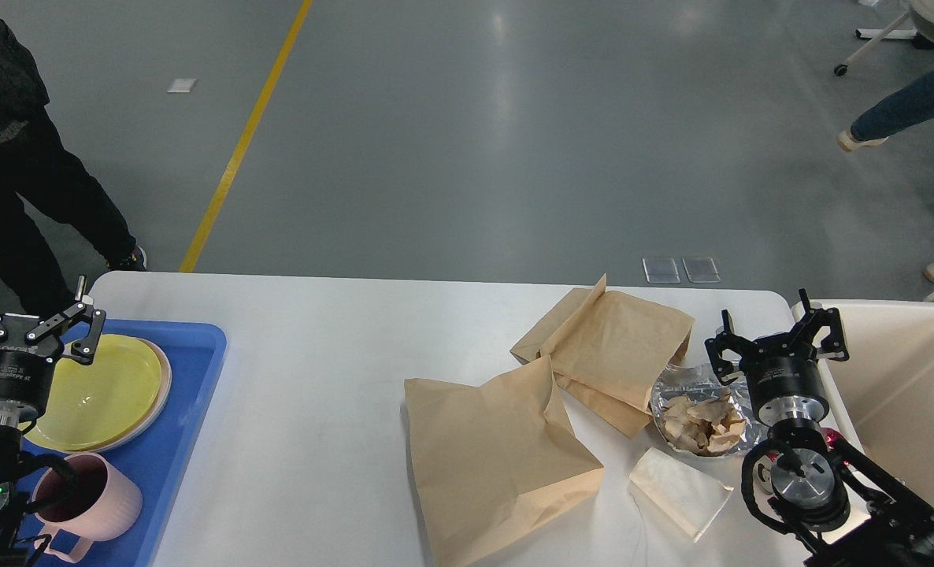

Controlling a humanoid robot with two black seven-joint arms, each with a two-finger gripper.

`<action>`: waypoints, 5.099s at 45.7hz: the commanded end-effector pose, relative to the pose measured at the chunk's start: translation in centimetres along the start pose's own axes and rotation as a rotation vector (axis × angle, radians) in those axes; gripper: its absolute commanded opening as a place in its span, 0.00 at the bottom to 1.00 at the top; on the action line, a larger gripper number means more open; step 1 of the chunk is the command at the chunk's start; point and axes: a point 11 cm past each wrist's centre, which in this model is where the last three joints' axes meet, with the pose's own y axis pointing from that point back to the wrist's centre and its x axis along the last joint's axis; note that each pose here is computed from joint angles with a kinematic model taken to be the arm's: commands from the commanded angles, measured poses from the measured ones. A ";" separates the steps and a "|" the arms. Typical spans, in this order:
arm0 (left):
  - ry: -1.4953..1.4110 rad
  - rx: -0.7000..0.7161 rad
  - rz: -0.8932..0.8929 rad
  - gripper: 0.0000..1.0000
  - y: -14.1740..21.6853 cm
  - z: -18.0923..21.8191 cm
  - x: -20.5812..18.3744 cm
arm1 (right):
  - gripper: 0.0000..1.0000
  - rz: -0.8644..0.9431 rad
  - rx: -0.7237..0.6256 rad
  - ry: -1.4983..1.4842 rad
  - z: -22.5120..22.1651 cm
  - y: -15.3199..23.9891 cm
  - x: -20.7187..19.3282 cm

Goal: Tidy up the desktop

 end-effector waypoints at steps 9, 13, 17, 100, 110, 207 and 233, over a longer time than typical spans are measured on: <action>-0.001 0.143 0.044 0.96 -0.1 -5.8 1.2 | 1.00 0.001 0.000 0.001 0.0 0.0 0.1; 0.000 0.137 0.056 0.96 -0.9 -5.9 1.4 | 1.00 0.001 0.000 0.001 0.0 0.0 0.1; 0.005 0.145 0.044 0.96 -0.9 -6.2 1.3 | 1.00 0.001 0.000 0.001 0.0 0.0 0.1; 0.020 0.192 -0.089 0.97 -0.5 -8.8 0.8 | 1.00 0.000 0.000 0.000 0.0 0.0 0.0; 0.020 0.192 -0.089 0.97 -0.5 -8.8 0.8 | 1.00 -0.007 -0.005 0.007 0.0 0.1 -0.1; 0.018 0.197 -0.089 0.97 -0.5 -8.8 0.8 | 1.00 -0.300 -0.195 0.226 -3.3 -3.8 -6.8; 0.018 0.197 -0.089 0.97 -0.5 -8.9 0.8 | 1.00 -0.690 -0.608 1.369 -7.1 -7.6 -18.5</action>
